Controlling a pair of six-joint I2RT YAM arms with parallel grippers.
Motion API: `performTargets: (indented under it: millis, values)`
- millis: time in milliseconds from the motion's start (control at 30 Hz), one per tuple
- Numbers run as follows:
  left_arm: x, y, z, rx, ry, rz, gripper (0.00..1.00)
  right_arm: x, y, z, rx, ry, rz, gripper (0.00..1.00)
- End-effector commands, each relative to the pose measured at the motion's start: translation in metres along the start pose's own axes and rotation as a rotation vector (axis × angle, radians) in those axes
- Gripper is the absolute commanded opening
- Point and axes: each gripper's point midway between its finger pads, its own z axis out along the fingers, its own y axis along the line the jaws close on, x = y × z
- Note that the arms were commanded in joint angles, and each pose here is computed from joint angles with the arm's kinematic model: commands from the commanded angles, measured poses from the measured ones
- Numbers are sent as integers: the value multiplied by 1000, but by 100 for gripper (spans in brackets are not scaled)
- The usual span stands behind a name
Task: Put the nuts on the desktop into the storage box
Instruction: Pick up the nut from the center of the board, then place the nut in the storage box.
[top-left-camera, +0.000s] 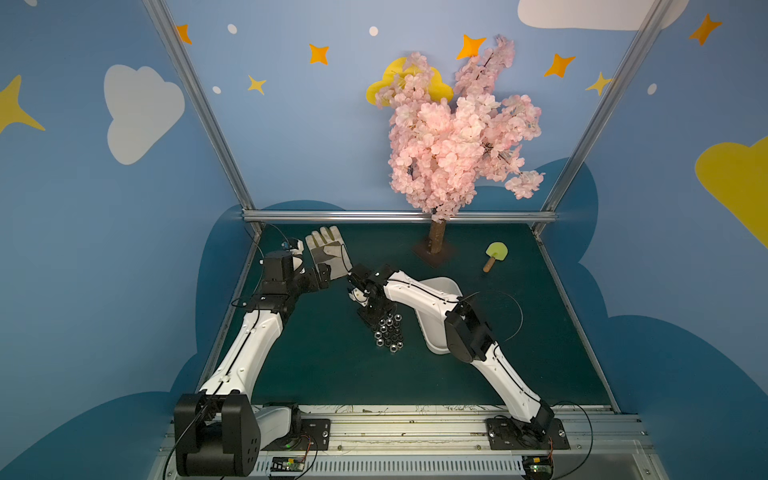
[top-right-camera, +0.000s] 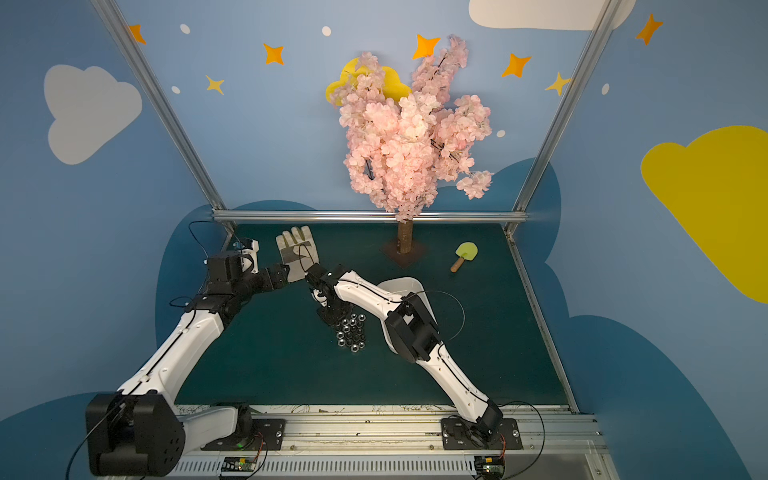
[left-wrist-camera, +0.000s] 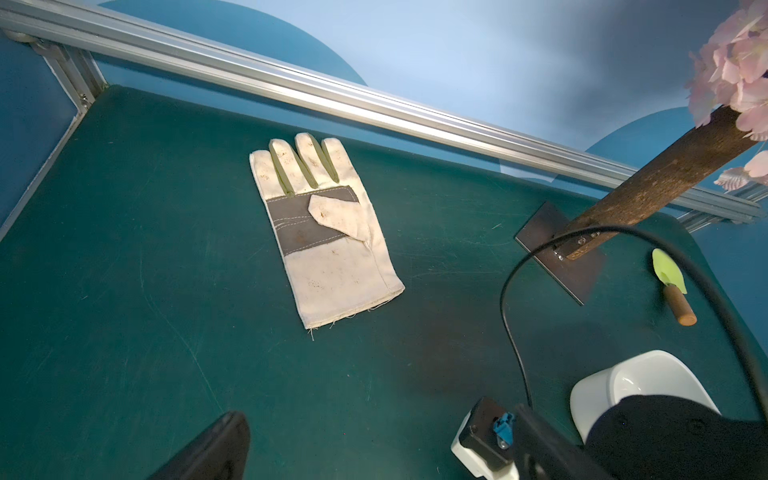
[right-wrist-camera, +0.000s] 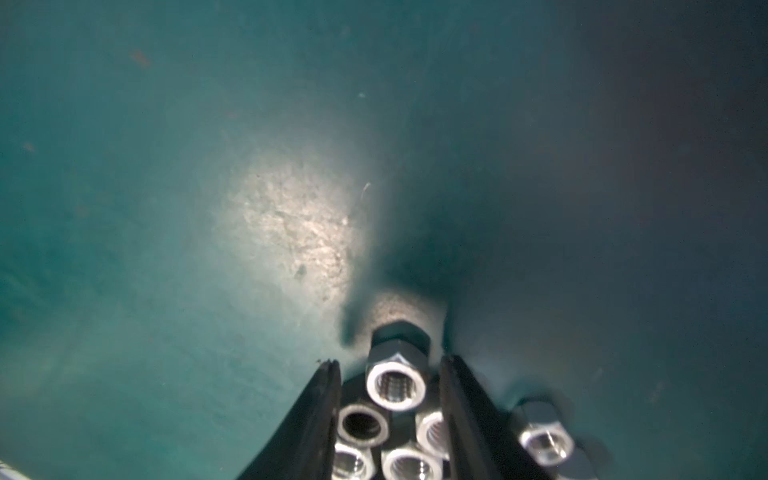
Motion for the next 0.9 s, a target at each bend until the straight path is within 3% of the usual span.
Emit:
performTargets:
  millis: [0,200,533,700,867]
  values:
    - [-14,-3,-8,-1,-38,10,100,9,1,11,20,47,-12,37]
    - [-15,-3,-7,8,-38,6,100,7,-2,2,41,28,13,15]
    - [-17,-5,-11,15,-53,3,100,-39,-28,-125,-23,-326,150,14]
    - [-19,-5,-13,16,-57,5,100,-13,-78,-170,2,-379,260,15]
    - [-19,-9,-11,44,-71,-17,100,42,-131,-162,68,-298,399,15]
